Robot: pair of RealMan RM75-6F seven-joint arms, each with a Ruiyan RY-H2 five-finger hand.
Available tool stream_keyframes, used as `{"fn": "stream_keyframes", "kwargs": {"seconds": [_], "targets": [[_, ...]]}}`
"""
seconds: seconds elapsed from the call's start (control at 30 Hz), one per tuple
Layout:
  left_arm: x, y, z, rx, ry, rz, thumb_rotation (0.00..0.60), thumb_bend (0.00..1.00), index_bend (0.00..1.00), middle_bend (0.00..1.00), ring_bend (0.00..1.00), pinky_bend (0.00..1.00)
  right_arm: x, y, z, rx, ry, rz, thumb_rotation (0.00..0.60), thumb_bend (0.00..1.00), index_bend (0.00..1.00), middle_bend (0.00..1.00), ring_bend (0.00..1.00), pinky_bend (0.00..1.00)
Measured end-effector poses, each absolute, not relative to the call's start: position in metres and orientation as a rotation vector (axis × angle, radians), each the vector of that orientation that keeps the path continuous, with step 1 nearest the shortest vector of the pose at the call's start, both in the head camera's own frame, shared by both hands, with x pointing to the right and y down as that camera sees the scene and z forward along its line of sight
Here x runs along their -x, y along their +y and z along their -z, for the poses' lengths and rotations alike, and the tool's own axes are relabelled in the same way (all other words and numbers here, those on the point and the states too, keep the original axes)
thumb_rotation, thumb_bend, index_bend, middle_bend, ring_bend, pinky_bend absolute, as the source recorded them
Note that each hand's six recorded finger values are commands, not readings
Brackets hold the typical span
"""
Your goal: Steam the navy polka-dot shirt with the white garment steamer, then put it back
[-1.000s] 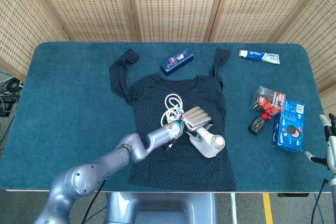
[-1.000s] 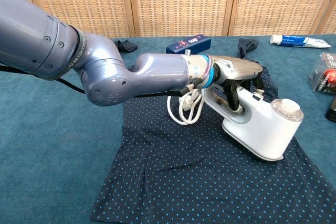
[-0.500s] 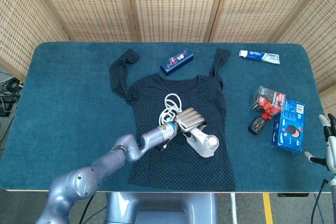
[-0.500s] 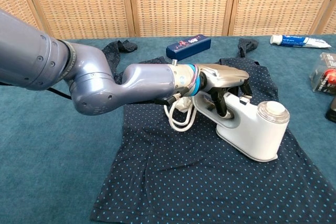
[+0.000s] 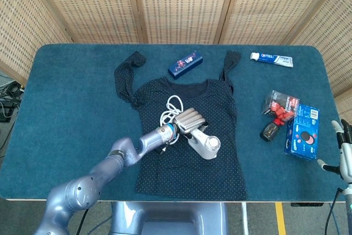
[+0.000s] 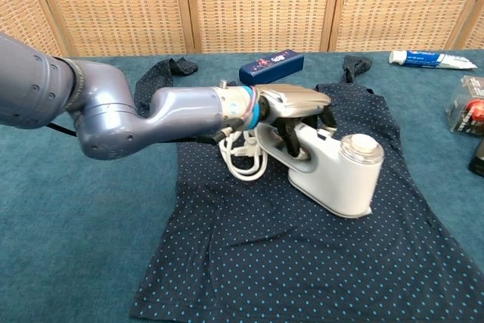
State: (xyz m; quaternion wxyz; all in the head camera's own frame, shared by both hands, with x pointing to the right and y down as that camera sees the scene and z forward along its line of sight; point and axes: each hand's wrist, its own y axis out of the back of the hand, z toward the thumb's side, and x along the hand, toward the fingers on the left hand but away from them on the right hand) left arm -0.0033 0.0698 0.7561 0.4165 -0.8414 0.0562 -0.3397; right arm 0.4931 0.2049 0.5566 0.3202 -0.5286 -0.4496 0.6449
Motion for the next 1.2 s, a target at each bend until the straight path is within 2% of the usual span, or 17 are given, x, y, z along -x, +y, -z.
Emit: {"fn": "stream_keyframes", "kwargs": {"seconds": [0.37, 0.5, 0.73, 1.2], "targets": [[0.055, 0.034, -0.752, 2.028, 0.182, 0.903, 0.600, 0.85, 1.00, 0.94, 0.90, 1.00, -0.488, 0.206, -0.557, 1.401, -1.170, -1.683, 0.600, 0.00, 0.00, 0.00, 0.00, 0.00], [0.070, 0.030, -0.754, 2.025, 0.199, 0.921, 0.600, 0.85, 1.00, 0.94, 0.90, 1.00, -0.485, 0.206, -0.559, 1.411, -1.159, -1.683, 0.600, 0.00, 0.00, 0.00, 0.00, 0.00], [0.077, 0.041, -0.754, 2.058, 0.218, 0.893, 0.600, 0.85, 1.00, 0.94, 0.90, 1.00, -0.483, 0.205, -0.559, 1.416, -1.156, -1.677, 0.600, 0.00, 0.00, 0.00, 0.00, 0.00], [0.053, 0.079, -0.748, 2.194, 0.182, 0.785, 0.600, 0.85, 1.00, 0.94, 0.90, 1.00, -0.481, 0.205, -0.559, 1.421, -1.154, -1.670, 0.600, 0.00, 0.00, 0.00, 0.00, 0.00]]}}
